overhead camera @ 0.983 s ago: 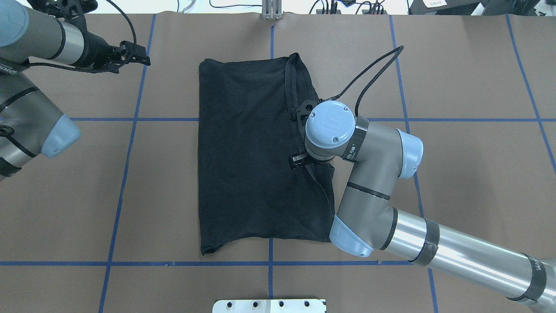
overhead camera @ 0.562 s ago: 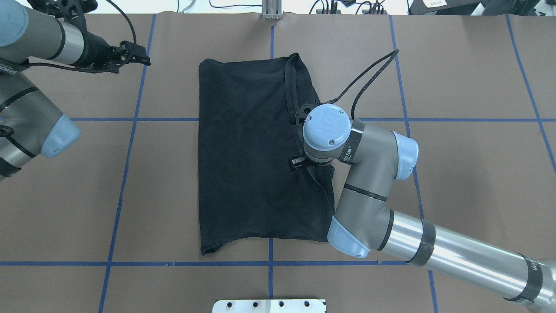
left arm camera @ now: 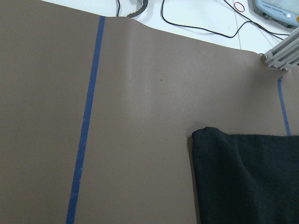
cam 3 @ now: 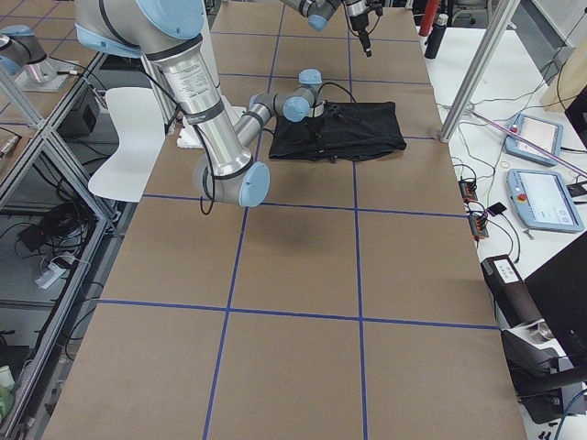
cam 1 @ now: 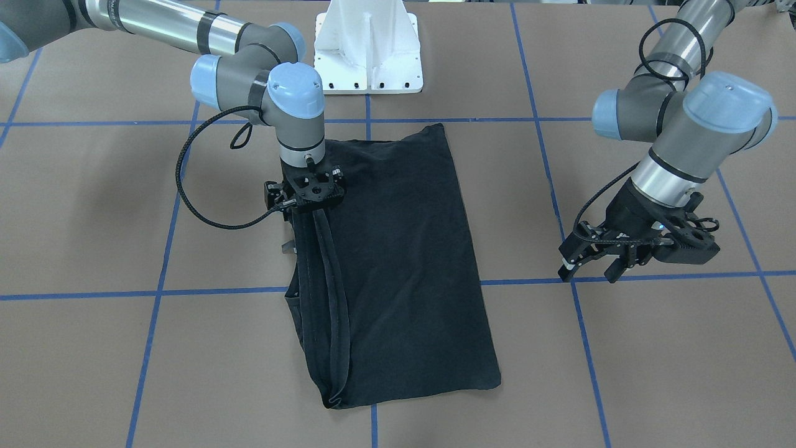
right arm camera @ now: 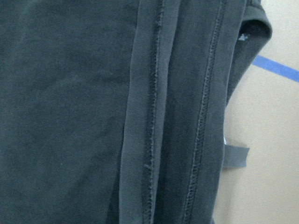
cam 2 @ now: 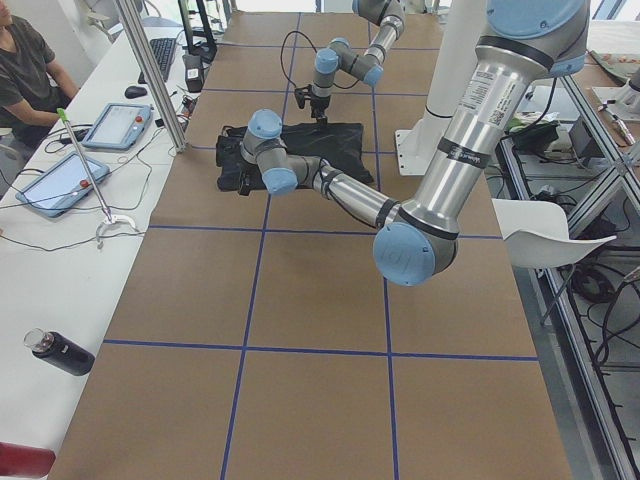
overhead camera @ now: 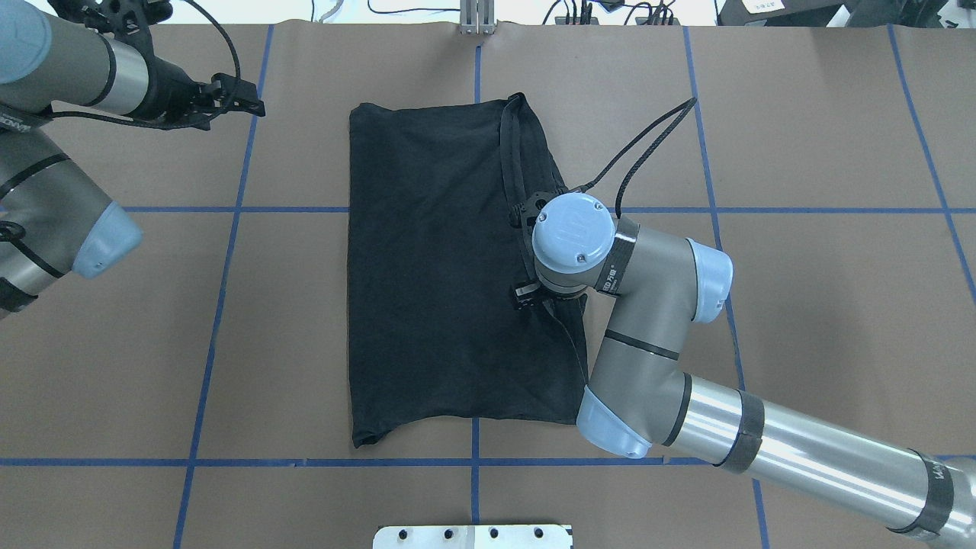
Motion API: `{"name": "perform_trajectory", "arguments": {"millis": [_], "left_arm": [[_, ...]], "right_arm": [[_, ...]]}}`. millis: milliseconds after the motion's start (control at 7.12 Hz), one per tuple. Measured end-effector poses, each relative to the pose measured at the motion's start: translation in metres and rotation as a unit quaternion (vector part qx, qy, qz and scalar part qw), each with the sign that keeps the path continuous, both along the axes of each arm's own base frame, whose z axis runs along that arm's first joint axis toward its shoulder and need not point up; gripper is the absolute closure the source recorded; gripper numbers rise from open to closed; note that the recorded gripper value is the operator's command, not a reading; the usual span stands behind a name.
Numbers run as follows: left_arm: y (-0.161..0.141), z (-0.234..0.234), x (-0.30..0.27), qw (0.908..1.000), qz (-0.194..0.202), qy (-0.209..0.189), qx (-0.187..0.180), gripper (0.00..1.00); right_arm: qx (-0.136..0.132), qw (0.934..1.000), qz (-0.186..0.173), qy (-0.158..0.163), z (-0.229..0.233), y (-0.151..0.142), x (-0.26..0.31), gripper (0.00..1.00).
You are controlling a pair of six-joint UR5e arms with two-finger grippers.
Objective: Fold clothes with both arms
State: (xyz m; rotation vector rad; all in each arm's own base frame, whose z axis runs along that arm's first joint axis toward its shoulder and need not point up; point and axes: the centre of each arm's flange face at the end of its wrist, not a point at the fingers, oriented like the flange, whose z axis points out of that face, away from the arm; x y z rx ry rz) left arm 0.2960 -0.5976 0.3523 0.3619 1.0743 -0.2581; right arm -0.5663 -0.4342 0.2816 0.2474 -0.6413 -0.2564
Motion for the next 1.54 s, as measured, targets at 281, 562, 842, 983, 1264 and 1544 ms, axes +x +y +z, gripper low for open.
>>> {"name": "perform_trajectory", "arguments": {"millis": [281,562,842,983,1264,1544], "left_arm": [[0.001,0.0,0.002,1.0,0.001,0.0,0.0,0.0],[0.001,-0.001,0.002,1.0,0.0,0.0,0.001,0.0],[0.0,-0.003,0.003,1.0,0.0,0.001,0.002,0.0],[0.0,-0.004,0.004,1.0,0.001,0.001,0.002,0.0],[0.001,-0.004,0.005,1.0,0.002,0.001,0.002,0.0],[0.001,-0.003,0.006,1.0,0.003,0.001,0.002,0.0]], "right_arm": [[-0.003,1.0,0.002,0.006,0.008,-0.006,0.004,0.0],[-0.004,0.9999,0.008,0.009,0.014,-0.019,0.016,0.0],[-0.001,0.9998,0.004,0.018,0.029,-0.024,0.024,0.0],[-0.002,0.9998,0.005,0.021,0.034,-0.025,0.027,0.0],[-0.004,0.9997,0.011,0.021,0.036,-0.034,0.035,0.0],[-0.001,0.9998,0.016,0.01,0.022,-0.042,0.04,0.0]]}}
